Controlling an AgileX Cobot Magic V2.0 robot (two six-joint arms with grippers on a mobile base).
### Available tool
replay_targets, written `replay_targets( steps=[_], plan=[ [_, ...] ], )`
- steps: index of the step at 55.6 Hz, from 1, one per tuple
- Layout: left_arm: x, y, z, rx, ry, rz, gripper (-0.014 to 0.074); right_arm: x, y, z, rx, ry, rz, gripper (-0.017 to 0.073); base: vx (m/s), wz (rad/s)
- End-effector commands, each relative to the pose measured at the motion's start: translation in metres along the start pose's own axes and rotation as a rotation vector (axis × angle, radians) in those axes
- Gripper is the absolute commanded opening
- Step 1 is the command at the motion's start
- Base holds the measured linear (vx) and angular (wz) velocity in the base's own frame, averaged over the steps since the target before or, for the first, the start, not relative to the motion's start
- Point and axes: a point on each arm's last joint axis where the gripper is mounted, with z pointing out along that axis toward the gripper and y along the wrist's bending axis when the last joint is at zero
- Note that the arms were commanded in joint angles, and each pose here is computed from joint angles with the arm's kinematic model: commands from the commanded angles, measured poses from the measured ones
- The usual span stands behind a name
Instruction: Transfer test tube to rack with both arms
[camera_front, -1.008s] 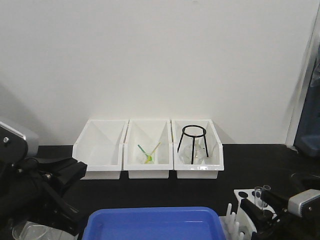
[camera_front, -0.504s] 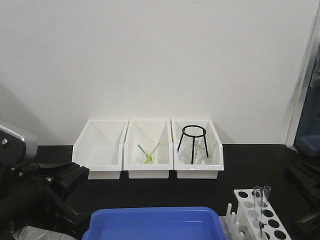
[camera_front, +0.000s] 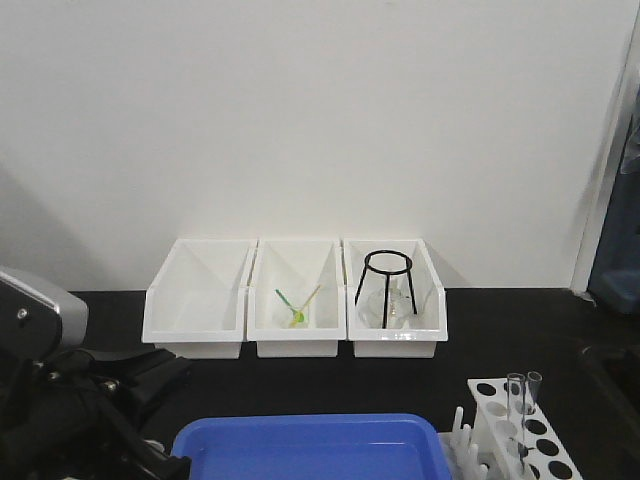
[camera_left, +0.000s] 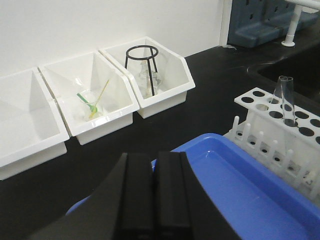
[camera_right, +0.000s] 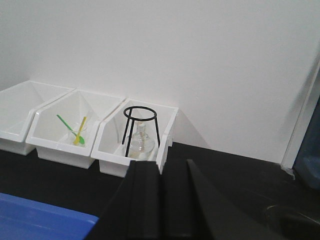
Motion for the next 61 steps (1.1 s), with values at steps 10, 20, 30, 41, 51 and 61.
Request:
replay_targets(
  steps=[10, 20, 30, 41, 51, 61],
  plan=[
    [-0.015, -0.005, -0.006, 0.047, -0.076, -0.011, -0.0006, -0.014, 0.001, -0.001, -0.025, -0.069, 0.001, -0.0012, 0.00, 0.00],
    [-0.015, -0.005, -0.006, 0.047, -0.080, 0.007, -0.0006, -0.014, 0.001, -0.001, -0.025, -0.069, 0.000, -0.0012, 0.00, 0.00],
    [-0.016, -0.007, -0.007, 0.081, -0.082, -0.016, -0.0006, -0.014, 0.001, -0.001, -0.025, -0.069, 0.000, -0.0012, 0.00, 0.00],
    [-0.025, -0.002, -0.007, 0.084, -0.182, 0.020, -0.0006, -0.014, 0.001, -0.001, -0.025, -0.068, 0.000, -0.0012, 0.00, 0.00],
    [-0.028, -0.002, -0.008, 0.076, -0.218, 0.048, -0.0006, -0.014, 0.001, -0.001, -0.025, -0.069, 0.000, -0.0012, 0.00, 0.00],
    [-0.028, -0.002, -0.008, 0.078, -0.218, 0.047, -0.0006, -0.014, 0.001, -0.001, -0.025, -0.069, 0.000, -0.0012, 0.00, 0.00]
  ],
)
